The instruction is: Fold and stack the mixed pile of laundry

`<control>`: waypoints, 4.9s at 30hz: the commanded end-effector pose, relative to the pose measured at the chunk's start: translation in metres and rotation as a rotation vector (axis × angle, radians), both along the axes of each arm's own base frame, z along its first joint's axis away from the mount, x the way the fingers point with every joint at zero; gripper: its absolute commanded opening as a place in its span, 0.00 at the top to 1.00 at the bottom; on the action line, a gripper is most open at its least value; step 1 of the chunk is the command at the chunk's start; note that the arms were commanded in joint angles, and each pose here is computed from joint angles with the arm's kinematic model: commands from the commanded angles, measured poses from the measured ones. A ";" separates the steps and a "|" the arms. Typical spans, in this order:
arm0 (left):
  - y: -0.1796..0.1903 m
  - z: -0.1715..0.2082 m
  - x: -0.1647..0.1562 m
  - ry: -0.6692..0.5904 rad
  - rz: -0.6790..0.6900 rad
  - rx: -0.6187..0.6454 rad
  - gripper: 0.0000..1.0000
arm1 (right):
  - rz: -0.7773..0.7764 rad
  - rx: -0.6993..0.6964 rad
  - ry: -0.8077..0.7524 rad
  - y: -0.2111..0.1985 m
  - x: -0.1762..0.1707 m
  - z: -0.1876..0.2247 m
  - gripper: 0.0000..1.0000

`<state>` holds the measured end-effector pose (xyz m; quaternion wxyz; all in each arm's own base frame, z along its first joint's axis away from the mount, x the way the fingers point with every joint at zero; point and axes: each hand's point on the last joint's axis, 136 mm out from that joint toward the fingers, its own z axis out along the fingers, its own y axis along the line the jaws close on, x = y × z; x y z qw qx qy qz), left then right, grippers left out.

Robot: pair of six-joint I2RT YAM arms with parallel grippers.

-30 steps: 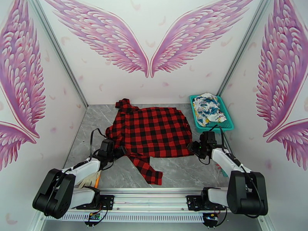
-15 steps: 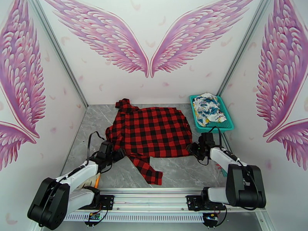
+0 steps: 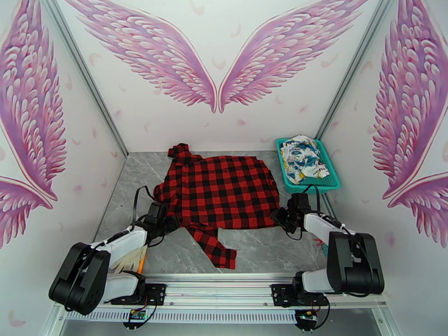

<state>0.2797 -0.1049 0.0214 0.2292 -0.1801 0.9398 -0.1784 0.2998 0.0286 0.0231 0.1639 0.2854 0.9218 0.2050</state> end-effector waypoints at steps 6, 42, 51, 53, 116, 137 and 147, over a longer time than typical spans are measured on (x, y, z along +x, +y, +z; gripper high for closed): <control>-0.023 0.048 0.018 -0.128 -0.102 -0.075 0.89 | -0.027 0.005 0.023 -0.002 0.000 -0.015 0.75; 0.009 0.094 0.008 -0.034 -0.195 -0.121 0.26 | 0.045 -0.119 -0.146 -0.011 0.063 0.087 1.00; -0.001 0.070 -0.025 -0.004 -0.205 -0.152 0.37 | 0.049 -0.095 -0.141 -0.009 0.085 0.079 1.00; -0.006 0.055 -0.034 0.006 -0.187 -0.165 0.38 | 0.055 -0.085 -0.134 -0.006 0.085 0.075 1.00; 0.004 0.095 0.099 -0.065 -0.212 -0.152 1.00 | 0.118 -0.226 -0.152 0.018 0.145 0.089 1.00; -0.014 0.107 0.046 -0.048 -0.211 -0.135 1.00 | 0.118 -0.253 -0.049 0.007 0.047 0.082 0.96; -0.015 0.099 0.121 -0.059 -0.197 -0.147 0.97 | 0.145 -0.255 -0.026 0.015 0.135 0.062 0.91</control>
